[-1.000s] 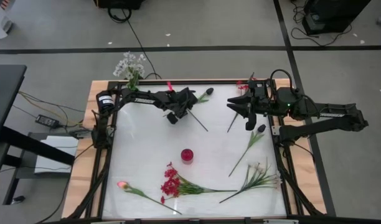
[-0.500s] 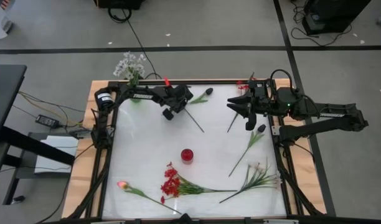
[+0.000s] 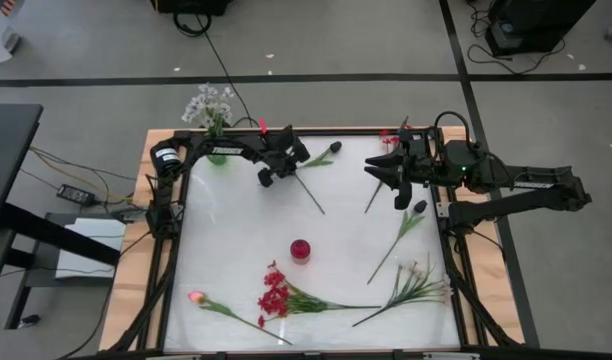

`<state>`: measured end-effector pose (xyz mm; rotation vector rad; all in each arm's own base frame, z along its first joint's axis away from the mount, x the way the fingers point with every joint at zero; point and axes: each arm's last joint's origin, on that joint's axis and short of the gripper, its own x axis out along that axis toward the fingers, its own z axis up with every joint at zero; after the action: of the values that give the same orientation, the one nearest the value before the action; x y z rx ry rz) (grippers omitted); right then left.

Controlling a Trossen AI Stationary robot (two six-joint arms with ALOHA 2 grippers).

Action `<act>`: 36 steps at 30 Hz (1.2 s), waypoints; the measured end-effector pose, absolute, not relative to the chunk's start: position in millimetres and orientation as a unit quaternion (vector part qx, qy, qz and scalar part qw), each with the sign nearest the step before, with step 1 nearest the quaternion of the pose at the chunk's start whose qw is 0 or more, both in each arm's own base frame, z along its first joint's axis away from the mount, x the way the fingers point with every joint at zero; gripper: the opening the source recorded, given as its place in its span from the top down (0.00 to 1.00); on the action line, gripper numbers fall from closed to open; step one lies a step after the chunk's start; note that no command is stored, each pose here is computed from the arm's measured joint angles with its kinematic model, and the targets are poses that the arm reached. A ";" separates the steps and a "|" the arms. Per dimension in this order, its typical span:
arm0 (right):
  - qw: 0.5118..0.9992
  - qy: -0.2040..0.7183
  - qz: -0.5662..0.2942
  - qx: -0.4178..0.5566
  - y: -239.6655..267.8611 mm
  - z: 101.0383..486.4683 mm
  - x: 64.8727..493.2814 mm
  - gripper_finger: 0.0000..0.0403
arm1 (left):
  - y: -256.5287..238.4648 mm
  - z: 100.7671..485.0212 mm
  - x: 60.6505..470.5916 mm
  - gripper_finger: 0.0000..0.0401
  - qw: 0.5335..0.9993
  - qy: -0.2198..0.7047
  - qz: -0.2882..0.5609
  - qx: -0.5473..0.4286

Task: Sort flowers into vase by color
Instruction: Put the top pink flowers into the green flower vase

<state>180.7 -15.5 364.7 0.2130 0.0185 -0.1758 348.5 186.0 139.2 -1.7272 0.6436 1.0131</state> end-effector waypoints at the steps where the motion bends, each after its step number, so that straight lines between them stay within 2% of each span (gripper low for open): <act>1: 0.990 0.009 -0.088 0.106 -15.6 364.7 180.6 0.72 | 184.1 139.8 350.3 1.00 0.499 0.278 0.393 -0.721; 3: 0.990 0.009 -0.088 0.106 -15.6 364.7 180.6 0.72 | 177.0 142.3 353.3 1.00 0.494 0.317 0.327 -0.741; 7: 0.990 0.009 -0.088 0.106 -15.6 364.7 180.6 0.72 | 168.8 162.1 365.2 1.00 0.524 0.366 0.199 -0.743; 19: 0.990 0.009 -0.088 0.106 -15.5 364.7 180.7 0.72 | 153.7 227.2 372.2 1.00 0.612 0.486 0.074 -0.620; 26: 0.990 0.009 -0.088 0.106 -15.5 364.7 180.7 0.72 | 145.3 264.4 375.8 1.00 0.708 0.503 -0.028 -0.495; 30: 0.990 0.009 -0.088 0.106 -15.6 364.7 180.6 0.72 | 146.0 269.5 377.0 1.00 0.716 0.499 -0.018 -0.488; 36: 0.990 0.009 -0.088 0.106 -15.5 364.7 180.7 0.72 | 142.6 250.1 370.3 0.96 0.692 0.544 0.107 -0.463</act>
<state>180.7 -15.5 364.7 0.2130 0.0186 -0.1758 370.3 142.6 250.1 -1.0344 1.2147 0.2384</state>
